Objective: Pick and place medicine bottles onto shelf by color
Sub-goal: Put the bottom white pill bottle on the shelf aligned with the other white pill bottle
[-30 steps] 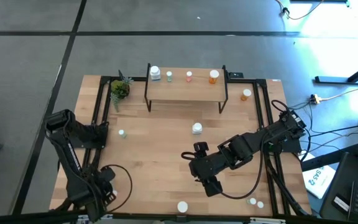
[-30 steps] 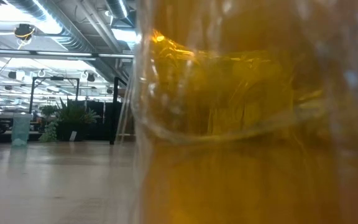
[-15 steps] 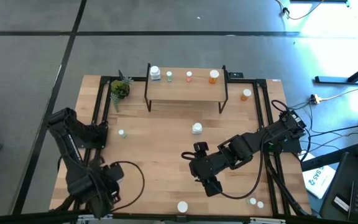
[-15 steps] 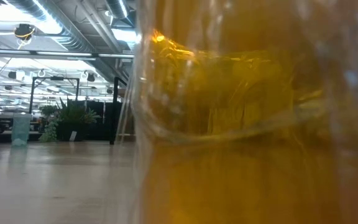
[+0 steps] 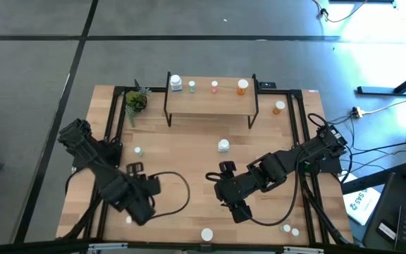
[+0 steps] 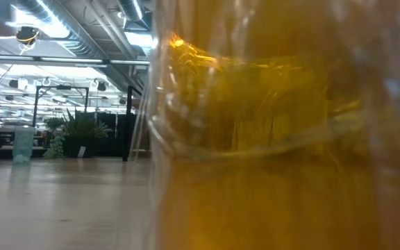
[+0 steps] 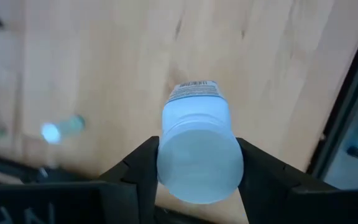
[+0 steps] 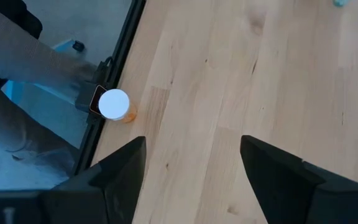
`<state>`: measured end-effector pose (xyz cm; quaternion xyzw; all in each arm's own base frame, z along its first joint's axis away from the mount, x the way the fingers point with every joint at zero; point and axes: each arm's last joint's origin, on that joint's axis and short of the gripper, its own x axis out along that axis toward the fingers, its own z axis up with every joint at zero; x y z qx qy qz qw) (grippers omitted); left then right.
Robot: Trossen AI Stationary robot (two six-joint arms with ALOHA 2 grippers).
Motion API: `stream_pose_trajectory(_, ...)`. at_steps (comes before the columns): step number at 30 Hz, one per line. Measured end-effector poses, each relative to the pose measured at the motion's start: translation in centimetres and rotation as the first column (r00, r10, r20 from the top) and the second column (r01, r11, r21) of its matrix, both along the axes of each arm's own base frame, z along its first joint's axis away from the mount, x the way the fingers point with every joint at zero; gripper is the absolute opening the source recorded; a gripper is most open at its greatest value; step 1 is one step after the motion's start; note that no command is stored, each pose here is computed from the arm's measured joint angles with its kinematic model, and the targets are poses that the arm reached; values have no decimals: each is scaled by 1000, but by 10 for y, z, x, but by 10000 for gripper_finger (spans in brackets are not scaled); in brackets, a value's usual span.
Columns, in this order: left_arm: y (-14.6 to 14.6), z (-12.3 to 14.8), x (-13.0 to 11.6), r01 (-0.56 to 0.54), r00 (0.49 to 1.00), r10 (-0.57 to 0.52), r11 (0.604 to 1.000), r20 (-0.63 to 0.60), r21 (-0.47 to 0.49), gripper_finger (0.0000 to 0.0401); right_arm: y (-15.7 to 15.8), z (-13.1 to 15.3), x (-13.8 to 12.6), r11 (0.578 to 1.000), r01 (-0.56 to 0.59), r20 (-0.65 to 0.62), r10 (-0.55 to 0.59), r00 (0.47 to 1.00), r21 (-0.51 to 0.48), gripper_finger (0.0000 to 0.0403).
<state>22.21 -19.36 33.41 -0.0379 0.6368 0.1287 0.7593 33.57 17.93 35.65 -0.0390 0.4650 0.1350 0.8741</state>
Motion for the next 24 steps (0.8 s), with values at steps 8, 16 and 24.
stream_pose_trajectory(8,38,28,30,91,992,-93,995,83,33,163,-11,15,-7,996,-80,48,81,996,-24,264)
stream_pose_trajectory(16,84,53,53,179,975,-187,981,121,70,163,-52,52,-26,999,-24,135,21,991,21,264)
stream_pose_trajectory(24,151,71,68,231,961,-250,961,118,149,163,-100,84,-57,969,228,243,-200,949,-95,264)
